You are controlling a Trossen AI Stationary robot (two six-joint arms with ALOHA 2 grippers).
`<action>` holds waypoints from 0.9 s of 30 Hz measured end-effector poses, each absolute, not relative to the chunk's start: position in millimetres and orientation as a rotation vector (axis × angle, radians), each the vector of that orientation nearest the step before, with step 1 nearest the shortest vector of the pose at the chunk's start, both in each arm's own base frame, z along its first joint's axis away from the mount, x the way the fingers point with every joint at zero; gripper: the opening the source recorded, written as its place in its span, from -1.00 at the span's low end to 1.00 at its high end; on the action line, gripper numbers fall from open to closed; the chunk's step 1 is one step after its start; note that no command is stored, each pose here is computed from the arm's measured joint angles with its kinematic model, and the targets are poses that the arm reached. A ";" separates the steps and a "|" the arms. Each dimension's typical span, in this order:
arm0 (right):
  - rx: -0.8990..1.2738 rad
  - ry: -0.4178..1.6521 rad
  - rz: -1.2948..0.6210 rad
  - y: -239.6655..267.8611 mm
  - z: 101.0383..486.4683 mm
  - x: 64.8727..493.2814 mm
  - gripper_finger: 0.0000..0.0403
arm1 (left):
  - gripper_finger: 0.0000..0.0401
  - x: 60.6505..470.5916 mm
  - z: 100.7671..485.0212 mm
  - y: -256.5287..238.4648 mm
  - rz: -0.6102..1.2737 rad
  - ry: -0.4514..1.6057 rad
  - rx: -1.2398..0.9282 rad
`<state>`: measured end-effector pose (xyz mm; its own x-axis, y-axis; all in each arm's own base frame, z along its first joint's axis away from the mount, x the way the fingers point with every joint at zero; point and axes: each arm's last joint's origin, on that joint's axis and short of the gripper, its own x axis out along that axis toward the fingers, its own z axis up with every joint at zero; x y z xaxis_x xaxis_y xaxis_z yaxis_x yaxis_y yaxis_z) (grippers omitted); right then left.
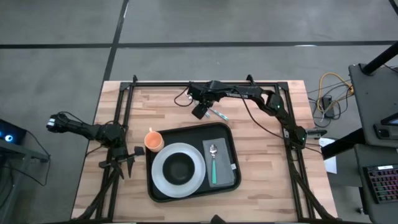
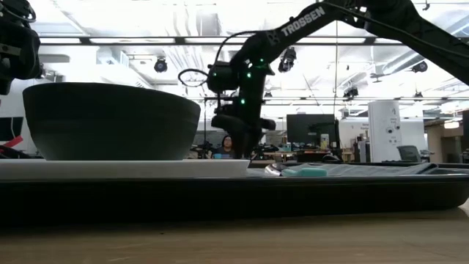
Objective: Set up tray
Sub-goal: Put the blue and white fork on the gray table napkin to the right of the blue spoon
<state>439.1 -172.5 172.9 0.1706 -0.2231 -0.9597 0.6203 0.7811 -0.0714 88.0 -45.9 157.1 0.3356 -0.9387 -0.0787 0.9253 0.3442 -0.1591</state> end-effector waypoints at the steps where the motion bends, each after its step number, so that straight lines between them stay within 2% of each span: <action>1: 0.371 1.266 -0.611 -171.7 168.7 439.1 -0.27 | -0.51 88.0 157.1 -45.9 -1.218 0.166 -0.091; 6: 0.369 1.259 -0.555 -166.2 154.6 440.1 -0.30 | -0.51 88.0 157.1 -45.9 -1.218 0.166 -0.091; 14: 0.353 1.273 -0.529 -163.8 154.8 440.3 -0.34 | -0.51 88.0 156.9 -45.9 -1.218 0.167 -0.091; 27: 0.499 1.276 -0.411 -163.7 160.0 439.5 -0.37 | -0.51 87.9 157.1 -45.9 -1.218 0.166 -0.091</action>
